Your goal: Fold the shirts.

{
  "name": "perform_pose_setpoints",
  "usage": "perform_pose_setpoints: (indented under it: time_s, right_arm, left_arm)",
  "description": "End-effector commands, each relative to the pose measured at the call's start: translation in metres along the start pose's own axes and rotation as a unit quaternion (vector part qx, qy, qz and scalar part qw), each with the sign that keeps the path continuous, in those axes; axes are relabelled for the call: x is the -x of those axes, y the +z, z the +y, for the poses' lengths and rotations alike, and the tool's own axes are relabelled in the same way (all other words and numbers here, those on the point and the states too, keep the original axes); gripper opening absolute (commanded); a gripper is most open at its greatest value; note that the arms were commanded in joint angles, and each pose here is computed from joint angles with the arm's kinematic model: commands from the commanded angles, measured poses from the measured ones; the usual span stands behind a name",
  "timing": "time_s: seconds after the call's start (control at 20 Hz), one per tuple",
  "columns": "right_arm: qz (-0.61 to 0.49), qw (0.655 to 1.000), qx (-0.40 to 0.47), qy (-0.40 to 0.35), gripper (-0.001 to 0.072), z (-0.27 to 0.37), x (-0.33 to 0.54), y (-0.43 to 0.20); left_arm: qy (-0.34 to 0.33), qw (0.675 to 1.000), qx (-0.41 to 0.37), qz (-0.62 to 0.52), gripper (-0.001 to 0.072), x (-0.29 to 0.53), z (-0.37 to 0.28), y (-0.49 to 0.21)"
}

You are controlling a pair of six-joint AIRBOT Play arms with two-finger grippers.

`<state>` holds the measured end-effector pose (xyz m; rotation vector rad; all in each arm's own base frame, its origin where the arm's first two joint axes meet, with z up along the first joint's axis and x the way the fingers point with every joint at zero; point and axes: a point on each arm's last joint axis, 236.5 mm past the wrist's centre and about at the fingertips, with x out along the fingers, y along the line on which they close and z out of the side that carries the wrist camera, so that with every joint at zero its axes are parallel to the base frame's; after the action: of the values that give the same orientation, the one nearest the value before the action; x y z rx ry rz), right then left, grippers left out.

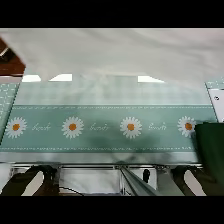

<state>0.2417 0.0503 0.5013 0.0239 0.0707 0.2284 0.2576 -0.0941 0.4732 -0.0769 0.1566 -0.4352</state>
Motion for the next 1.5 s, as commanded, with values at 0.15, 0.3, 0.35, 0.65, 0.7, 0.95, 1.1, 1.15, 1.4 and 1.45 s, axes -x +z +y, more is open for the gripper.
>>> perform_pose_setpoints:
  time_s: [0.15, 0.3, 0.35, 0.65, 0.7, 0.95, 1.1, 1.15, 1.4, 1.45]
  right_arm:
    - [-0.037, 0.998, 0.04, -0.045, 0.0014, 0.029, 0.09, 0.004]
    - [0.011, 0.998, 0.029, -0.062, 0.0014, 0.019, 0.089, -0.019]
    - [0.023, 0.998, 0.023, -0.061, 0.0014, 0.016, 0.083, -0.026]
    - [0.155, 0.987, -0.054, 0.004, 0.0014, 0.006, 0.011, -0.119]
    - [0.176, 0.982, -0.073, 0.019, 0.0014, 0.004, -0.005, -0.14]
    - [0.287, 0.943, -0.165, 0.023, 0.0014, -0.046, -0.104, -0.268]
    - [0.312, 0.927, -0.21, 0.02, 0.0014, -0.08, -0.172, -0.321]
    - [0.311, 0.921, -0.235, 0.015, 0.0014, -0.092, -0.197, -0.336]
    - [0.321, 0.869, -0.368, 0.077, 0.0014, -0.102, -0.295, -0.386]
    - [0.32, 0.856, -0.396, 0.092, 0.0014, -0.101, -0.31, -0.394]
  left_arm:
    - [0.079, 0.994, -0.071, 0.012, 0.0017, 0.074, -0.008, -0.009]
    - [0.079, 0.994, -0.068, 0.017, 0.0017, 0.07, -0.006, -0.011]
    - [0.077, 0.995, -0.061, 0.025, 0.0017, 0.063, -0.002, -0.016]
    - [-0.029, 0.982, 0.063, 0.178, 0.0017, -0.03, 0.011, -0.121]
    - [-0.036, 0.974, 0.089, 0.204, 0.0017, -0.046, 0.019, -0.144]
    - [-0.008, 0.947, 0.195, 0.256, 0.0017, -0.146, 0.071, -0.252]
    - [0.009, 0.937, 0.224, 0.267, 0.0017, -0.209, 0.09, -0.3]
    - [0.023, 0.939, 0.228, 0.257, 0.0017, -0.232, 0.1, -0.312]
    - [0.053, 0.924, 0.294, 0.237, 0.0017, -0.305, 0.133, -0.355]
    - [0.045, 0.916, 0.317, 0.242, 0.0017, -0.312, 0.129, -0.361]
